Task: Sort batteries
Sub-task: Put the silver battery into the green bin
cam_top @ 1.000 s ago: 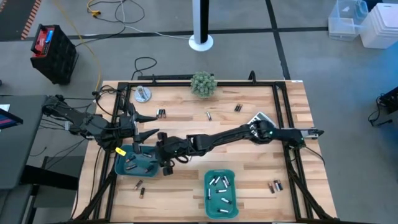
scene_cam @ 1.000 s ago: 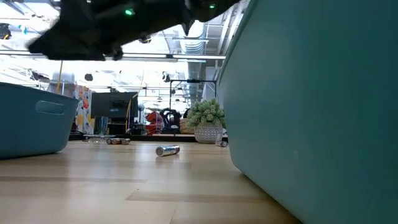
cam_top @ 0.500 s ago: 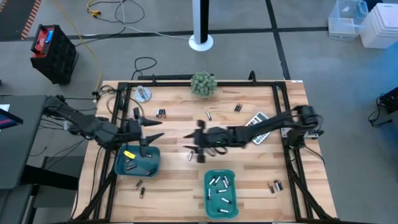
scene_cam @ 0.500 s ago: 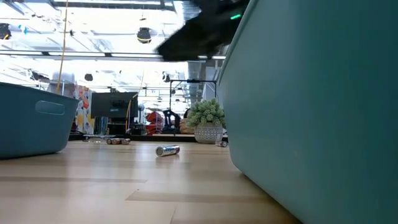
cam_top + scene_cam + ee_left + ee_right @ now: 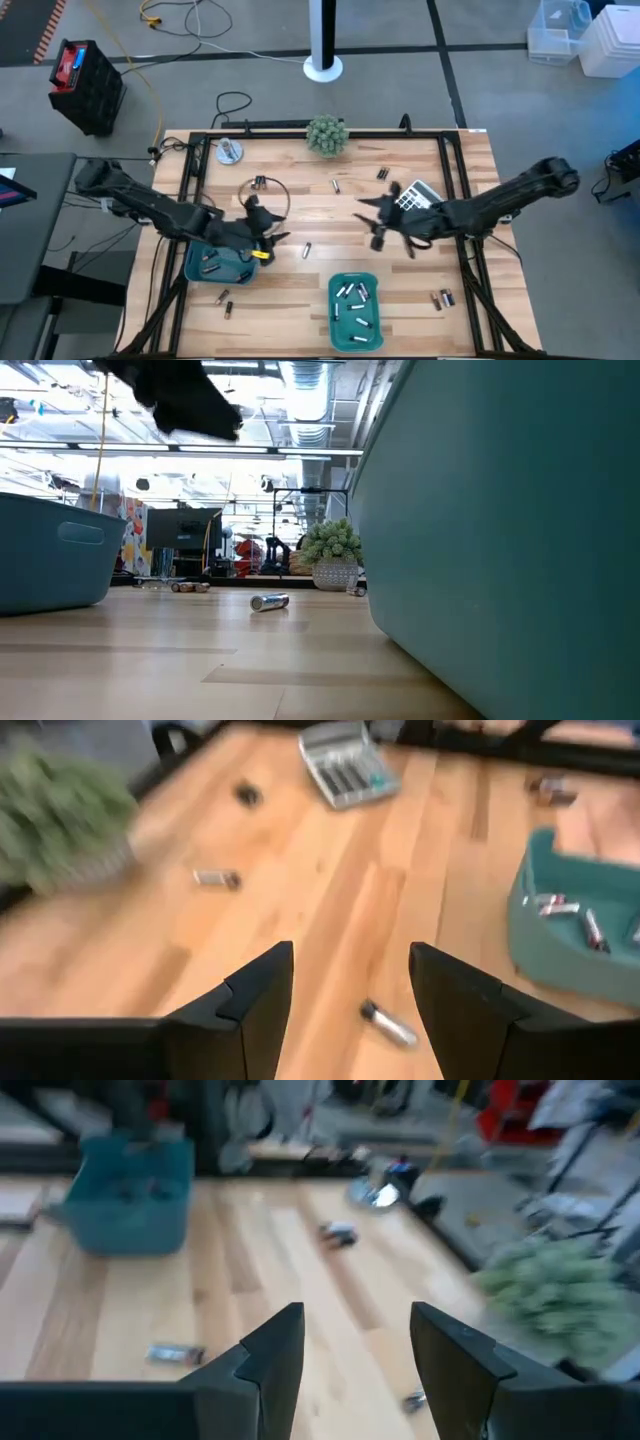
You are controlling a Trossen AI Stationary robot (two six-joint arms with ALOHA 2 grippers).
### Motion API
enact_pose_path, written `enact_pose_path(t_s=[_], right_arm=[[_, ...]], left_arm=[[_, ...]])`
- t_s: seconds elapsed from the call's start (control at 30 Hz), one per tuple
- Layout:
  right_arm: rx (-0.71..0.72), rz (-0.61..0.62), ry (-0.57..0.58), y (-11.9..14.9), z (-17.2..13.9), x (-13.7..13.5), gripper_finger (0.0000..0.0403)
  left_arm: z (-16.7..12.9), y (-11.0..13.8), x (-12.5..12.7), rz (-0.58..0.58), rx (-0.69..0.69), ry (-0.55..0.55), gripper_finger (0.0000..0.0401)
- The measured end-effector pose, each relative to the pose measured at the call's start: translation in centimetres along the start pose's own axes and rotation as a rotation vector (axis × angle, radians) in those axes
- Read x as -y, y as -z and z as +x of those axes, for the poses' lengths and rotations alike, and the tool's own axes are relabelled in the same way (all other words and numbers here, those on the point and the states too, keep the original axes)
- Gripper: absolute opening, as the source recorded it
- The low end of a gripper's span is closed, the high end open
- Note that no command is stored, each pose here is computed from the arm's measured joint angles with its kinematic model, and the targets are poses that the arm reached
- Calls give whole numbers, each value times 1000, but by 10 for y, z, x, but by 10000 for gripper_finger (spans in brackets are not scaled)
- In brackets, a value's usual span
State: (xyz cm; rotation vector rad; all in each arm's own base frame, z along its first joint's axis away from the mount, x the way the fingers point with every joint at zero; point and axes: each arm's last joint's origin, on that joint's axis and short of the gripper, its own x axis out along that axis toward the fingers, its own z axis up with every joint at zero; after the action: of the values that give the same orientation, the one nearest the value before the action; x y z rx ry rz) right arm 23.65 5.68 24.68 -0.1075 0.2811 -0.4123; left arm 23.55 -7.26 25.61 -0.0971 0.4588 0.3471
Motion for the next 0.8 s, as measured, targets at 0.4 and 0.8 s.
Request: enact_pose_path(t_s=[0.4, 0.8], right_arm=[[74, 37, 91, 10, -38, 16, 197], [65, 25, 94, 12, -35, 14, 197]], left_arm=[[73, 41, 19, -118, -158, -3, 196], [116, 65, 38, -118, -272, -28, 196]])
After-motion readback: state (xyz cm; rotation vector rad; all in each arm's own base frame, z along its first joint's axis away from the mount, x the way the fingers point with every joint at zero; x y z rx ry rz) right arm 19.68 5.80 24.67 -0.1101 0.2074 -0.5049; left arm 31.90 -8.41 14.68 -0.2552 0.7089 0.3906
